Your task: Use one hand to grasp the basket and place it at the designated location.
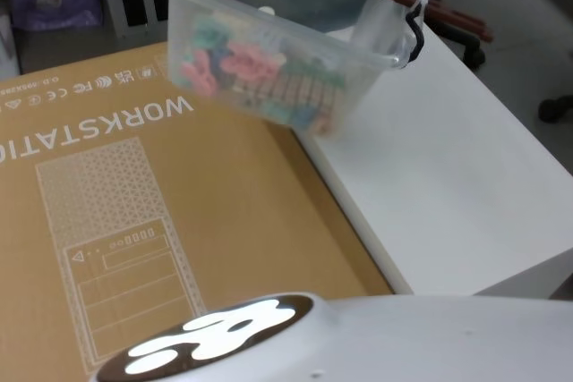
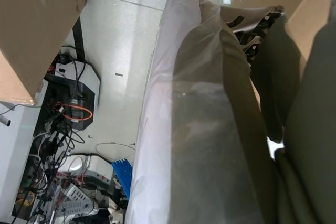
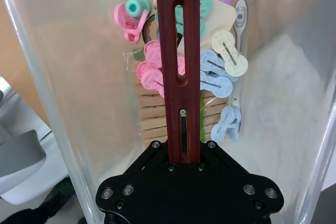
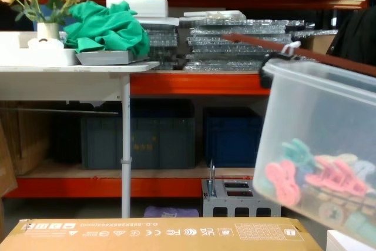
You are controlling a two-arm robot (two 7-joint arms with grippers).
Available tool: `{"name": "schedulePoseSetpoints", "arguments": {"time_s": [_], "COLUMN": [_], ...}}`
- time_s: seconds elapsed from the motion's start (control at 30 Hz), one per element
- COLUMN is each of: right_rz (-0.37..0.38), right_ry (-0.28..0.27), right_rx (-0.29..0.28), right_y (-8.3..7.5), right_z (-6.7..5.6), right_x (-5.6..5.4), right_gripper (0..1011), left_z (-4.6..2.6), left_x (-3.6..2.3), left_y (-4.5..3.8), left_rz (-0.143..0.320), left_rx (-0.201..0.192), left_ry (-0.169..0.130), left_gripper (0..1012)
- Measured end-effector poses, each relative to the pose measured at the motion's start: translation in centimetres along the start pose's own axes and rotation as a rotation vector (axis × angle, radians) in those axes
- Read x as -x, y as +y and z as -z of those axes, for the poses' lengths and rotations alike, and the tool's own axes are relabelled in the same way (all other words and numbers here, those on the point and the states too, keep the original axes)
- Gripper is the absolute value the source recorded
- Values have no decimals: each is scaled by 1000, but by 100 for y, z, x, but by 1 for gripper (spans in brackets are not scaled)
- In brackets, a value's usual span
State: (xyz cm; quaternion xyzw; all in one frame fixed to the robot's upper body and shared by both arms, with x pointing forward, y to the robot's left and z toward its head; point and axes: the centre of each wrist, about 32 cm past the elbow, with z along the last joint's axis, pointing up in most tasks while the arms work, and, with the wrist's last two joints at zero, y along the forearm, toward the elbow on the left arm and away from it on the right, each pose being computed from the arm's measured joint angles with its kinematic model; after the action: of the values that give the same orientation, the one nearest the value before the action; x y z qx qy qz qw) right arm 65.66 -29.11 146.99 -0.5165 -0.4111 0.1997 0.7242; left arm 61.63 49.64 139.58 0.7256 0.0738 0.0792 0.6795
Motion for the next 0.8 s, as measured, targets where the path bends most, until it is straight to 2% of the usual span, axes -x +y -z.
{"name": "schedulePoseSetpoints", "arguments": {"time_s": [0.2,0.23,0.57,0.8], "right_rz": [13,23,29,14], "right_ry": [69,127,301,379], "right_rx": [20,34,77,97], "right_y": [-93,-165,-339,-382], "right_z": [131,231,491,593], "right_x": [77,158,401,515], "right_gripper": [0,0,0,0], "left_z": [-1,0,0,-1], "left_x": [0,0,0,0], "left_y": [0,0,0,0], "left_rz": [0,0,0,0], "left_rx": [0,0,0,0], "left_ry": [0,0,0,0], "left_gripper": [0,0,0,0]}}
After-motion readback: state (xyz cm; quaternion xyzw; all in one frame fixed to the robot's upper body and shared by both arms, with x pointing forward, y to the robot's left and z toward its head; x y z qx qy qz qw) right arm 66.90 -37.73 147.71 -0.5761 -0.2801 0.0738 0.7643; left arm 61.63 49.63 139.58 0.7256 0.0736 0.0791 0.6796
